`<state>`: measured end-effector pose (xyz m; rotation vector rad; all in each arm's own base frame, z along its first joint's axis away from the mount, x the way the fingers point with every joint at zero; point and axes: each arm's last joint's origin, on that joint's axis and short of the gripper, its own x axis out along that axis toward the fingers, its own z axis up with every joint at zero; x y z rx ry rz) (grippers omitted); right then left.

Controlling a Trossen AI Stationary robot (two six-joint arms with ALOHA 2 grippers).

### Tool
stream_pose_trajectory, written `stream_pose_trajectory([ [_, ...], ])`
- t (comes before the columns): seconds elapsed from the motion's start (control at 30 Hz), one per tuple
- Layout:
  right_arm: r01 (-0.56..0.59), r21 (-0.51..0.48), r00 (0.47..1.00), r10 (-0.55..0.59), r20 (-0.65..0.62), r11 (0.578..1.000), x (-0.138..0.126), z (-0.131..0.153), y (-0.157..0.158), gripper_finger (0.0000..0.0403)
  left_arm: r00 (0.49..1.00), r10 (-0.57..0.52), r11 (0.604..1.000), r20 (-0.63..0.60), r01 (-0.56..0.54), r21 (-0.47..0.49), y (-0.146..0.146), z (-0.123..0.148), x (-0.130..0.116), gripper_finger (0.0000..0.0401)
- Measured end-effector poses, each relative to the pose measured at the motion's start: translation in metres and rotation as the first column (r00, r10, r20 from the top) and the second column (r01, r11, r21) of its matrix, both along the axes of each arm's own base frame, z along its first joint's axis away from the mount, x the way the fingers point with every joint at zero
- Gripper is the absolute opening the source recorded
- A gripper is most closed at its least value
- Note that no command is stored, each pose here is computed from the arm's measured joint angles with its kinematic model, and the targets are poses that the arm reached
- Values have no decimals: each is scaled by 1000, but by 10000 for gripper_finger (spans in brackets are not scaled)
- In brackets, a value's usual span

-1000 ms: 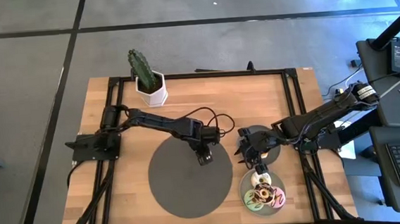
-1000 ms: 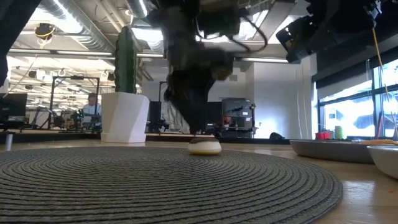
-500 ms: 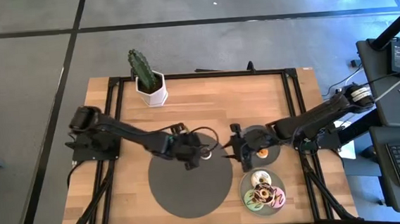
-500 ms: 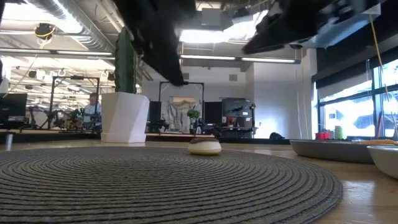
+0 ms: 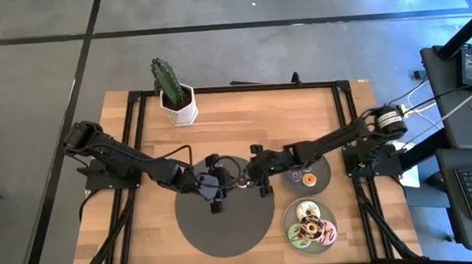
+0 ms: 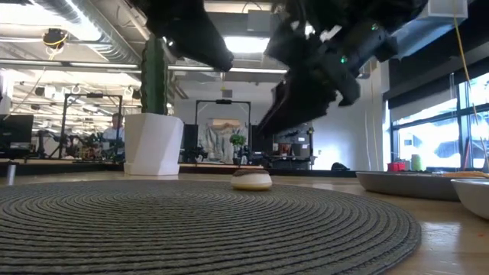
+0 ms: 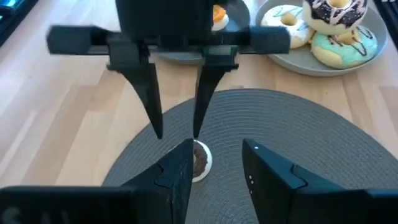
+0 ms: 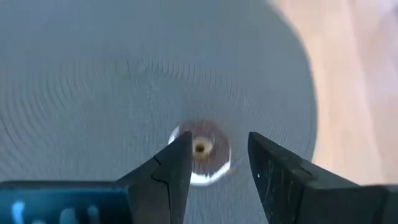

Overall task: Pick & Place donuts
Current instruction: Put the small black donut on the dark gray plate

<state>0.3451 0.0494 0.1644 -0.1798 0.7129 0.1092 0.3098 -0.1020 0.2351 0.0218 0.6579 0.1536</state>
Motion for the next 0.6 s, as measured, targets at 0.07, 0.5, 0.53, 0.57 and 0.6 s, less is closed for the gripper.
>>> stream_pose_trajectory([
  [0.07,-1,3,999,1,-35,1000,7,-7,-2,158,1000,5,1000,-4,-5,-6,1,0,0,134],
  [0.5,42,-4,990,-42,-136,999,26,-28,-14,139,999,1,1000,-33,-1,-12,1,-3,-2,130],
  [0.53,51,1,988,-51,-145,999,25,-30,-15,133,999,0,1000,-33,-1,-12,1,-3,-2,130],
  [0.57,51,6,988,-50,-148,999,26,-31,-15,127,999,1,1000,-33,-1,-12,1,-3,-2,129],
  [0.6,45,16,988,-42,-149,999,26,-31,-15,121,999,1,1000,-34,-1,-12,1,-3,-2,129],
])
